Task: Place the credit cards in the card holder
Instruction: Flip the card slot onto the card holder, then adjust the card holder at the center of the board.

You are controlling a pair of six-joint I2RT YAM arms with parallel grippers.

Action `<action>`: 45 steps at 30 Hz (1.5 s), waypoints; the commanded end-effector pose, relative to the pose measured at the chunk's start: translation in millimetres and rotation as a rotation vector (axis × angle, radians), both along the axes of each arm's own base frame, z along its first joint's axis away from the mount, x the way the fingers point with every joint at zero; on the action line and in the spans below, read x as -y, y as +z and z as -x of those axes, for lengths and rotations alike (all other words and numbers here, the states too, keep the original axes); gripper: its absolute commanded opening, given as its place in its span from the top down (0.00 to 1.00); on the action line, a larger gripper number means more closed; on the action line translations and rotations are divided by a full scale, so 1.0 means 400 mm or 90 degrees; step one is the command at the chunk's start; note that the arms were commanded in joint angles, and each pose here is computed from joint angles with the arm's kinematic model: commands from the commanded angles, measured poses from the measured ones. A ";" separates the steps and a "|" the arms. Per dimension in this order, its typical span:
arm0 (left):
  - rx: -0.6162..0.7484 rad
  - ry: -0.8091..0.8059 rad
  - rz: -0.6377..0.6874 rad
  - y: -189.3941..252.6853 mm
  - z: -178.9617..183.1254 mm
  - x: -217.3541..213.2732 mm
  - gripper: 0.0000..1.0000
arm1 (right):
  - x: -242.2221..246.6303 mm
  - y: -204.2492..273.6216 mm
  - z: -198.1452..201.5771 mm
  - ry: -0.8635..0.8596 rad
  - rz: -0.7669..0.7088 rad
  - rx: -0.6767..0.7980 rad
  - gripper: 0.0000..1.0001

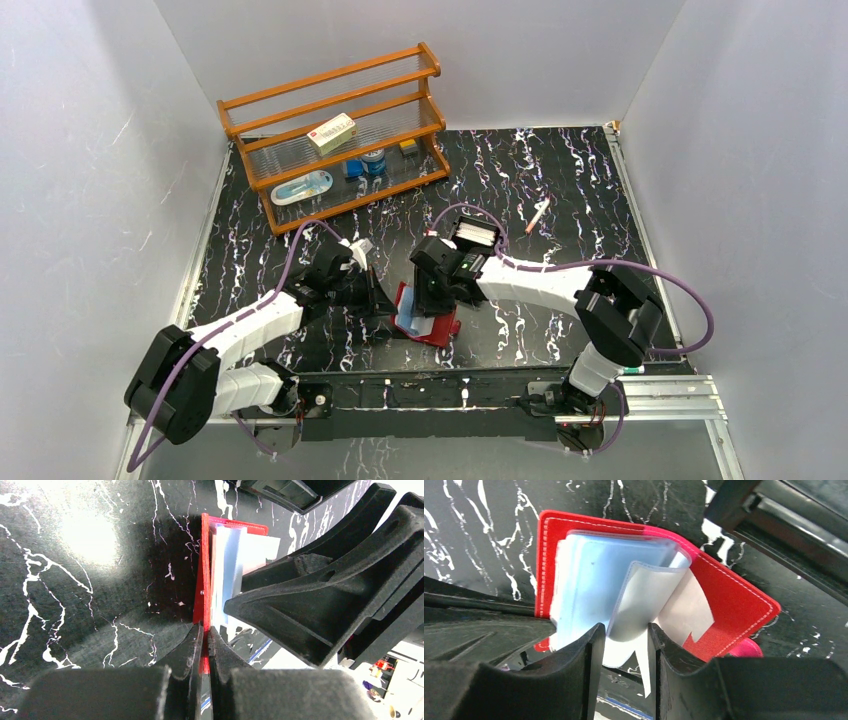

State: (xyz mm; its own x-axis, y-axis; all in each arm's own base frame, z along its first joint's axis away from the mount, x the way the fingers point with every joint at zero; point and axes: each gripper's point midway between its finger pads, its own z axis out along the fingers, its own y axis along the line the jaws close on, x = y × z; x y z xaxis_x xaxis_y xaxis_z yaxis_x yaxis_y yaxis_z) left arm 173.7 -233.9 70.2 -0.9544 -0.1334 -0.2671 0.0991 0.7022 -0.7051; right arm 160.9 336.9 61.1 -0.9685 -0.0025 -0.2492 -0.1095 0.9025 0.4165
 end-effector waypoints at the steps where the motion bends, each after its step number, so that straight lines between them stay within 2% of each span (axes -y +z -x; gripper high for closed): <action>1: -0.006 0.007 -0.013 -0.003 0.012 -0.012 1.00 | 0.048 0.011 -0.007 -0.013 0.043 0.031 0.56; 7: -0.017 0.019 -0.023 -0.014 0.019 -0.022 1.00 | 0.128 -0.030 0.018 -0.012 0.100 0.033 0.59; 9: -0.020 0.025 -0.018 -0.010 0.019 -0.021 0.93 | 0.135 -0.037 0.025 -0.010 0.097 0.031 0.61; 14: -0.019 0.023 0.004 0.004 0.015 -0.007 0.65 | 0.136 -0.045 0.030 -0.002 0.092 0.030 0.63; 19: -0.018 0.013 0.019 0.009 0.013 0.005 0.52 | 0.132 -0.049 0.026 0.006 0.093 0.035 0.64; 24: -0.016 0.009 0.006 -0.003 0.005 0.004 0.47 | 0.132 -0.049 0.026 0.012 0.093 0.038 0.64; 26: -0.022 0.006 -0.002 -0.014 0.004 0.004 0.49 | 0.138 -0.051 0.025 0.012 0.099 0.041 0.64; 32: -0.014 -0.002 -0.002 -0.012 0.003 0.006 0.77 | 0.151 -0.020 0.023 0.016 0.099 0.058 0.64; 39: -0.015 -0.001 -0.008 -0.018 0.007 0.000 0.99 | 0.133 0.055 0.009 0.031 0.058 0.097 0.57; 45: 0.012 -0.001 -0.010 0.017 0.000 -0.006 1.00 | 0.113 0.158 -0.047 0.070 0.013 0.221 0.56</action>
State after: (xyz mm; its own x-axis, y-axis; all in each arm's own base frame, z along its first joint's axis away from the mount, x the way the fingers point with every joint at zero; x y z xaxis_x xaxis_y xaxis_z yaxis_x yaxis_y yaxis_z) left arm 171.7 -230.4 57.3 -0.9617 -0.1437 -0.2335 0.0587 0.7241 -0.6872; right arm 156.3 277.9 75.1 -0.9163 -0.0960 -0.3889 -0.2218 0.9301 0.2928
